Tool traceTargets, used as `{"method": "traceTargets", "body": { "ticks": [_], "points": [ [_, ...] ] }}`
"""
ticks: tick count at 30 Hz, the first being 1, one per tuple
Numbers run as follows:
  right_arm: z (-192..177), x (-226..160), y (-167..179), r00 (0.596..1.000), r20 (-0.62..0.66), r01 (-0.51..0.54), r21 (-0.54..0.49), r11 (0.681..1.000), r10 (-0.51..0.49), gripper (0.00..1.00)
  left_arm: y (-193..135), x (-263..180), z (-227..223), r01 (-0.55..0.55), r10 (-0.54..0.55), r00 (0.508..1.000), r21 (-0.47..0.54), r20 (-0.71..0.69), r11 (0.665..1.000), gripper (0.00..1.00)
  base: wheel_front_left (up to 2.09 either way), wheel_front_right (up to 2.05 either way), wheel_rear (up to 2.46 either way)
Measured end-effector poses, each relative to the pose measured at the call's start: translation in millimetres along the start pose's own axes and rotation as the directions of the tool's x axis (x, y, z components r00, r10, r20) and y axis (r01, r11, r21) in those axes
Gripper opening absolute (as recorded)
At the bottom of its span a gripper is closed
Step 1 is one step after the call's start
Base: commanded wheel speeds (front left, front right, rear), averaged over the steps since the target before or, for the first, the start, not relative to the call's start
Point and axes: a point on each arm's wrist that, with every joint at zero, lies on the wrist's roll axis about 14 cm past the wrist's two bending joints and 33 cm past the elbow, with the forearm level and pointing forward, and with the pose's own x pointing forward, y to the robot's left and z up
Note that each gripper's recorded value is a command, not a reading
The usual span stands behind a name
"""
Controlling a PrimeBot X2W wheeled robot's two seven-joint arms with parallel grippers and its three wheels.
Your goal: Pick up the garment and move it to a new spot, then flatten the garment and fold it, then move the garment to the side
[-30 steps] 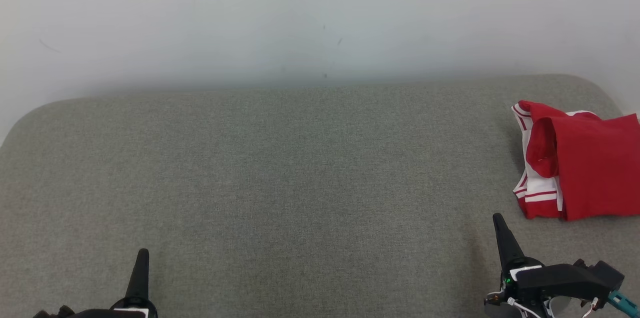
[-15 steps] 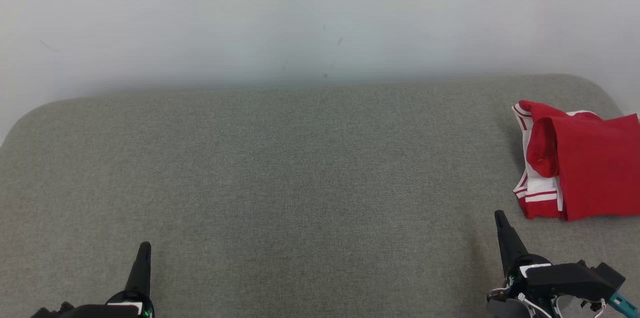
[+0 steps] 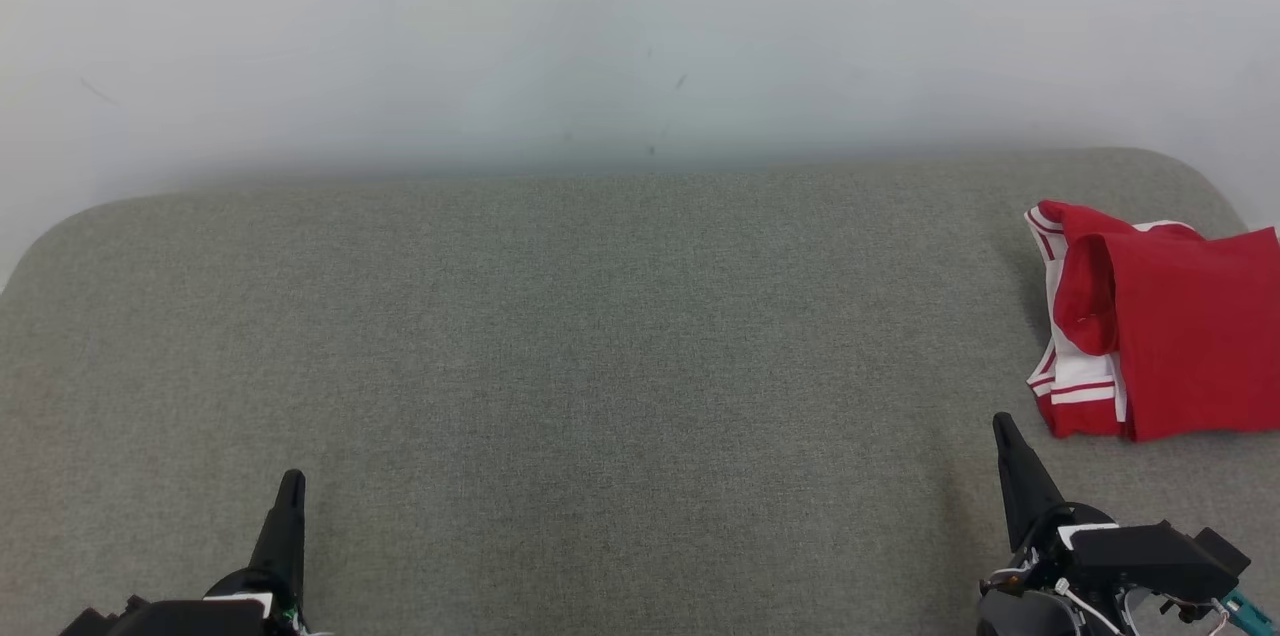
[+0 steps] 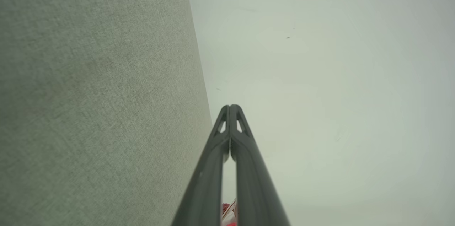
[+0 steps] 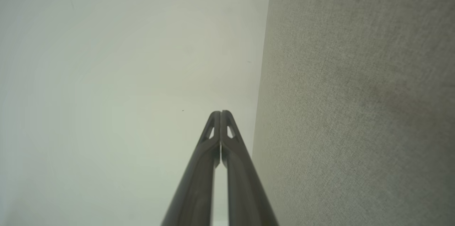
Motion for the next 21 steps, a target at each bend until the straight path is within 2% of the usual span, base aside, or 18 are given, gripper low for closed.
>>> {"method": "traceTargets", "body": {
  "ticks": [7,21],
  "points": [
    [0.7,0.3,3.2,1.0,-0.001,-0.013,0.047,0.999,0.013,0.0,-2.3,0.8,-0.5,0.009,-0.01,1.0,-0.045,-0.005,0.999,0.0,0.0,0.0,0.0],
    [0.8,0.2,3.4,1.0,0.0,-0.014,0.049,0.999,0.014,0.0,-2.8,1.0,-0.7,0.011,-0.011,1.0,-0.047,-0.006,0.999,0.0,0.0,0.0,0.0]
  ]
}}
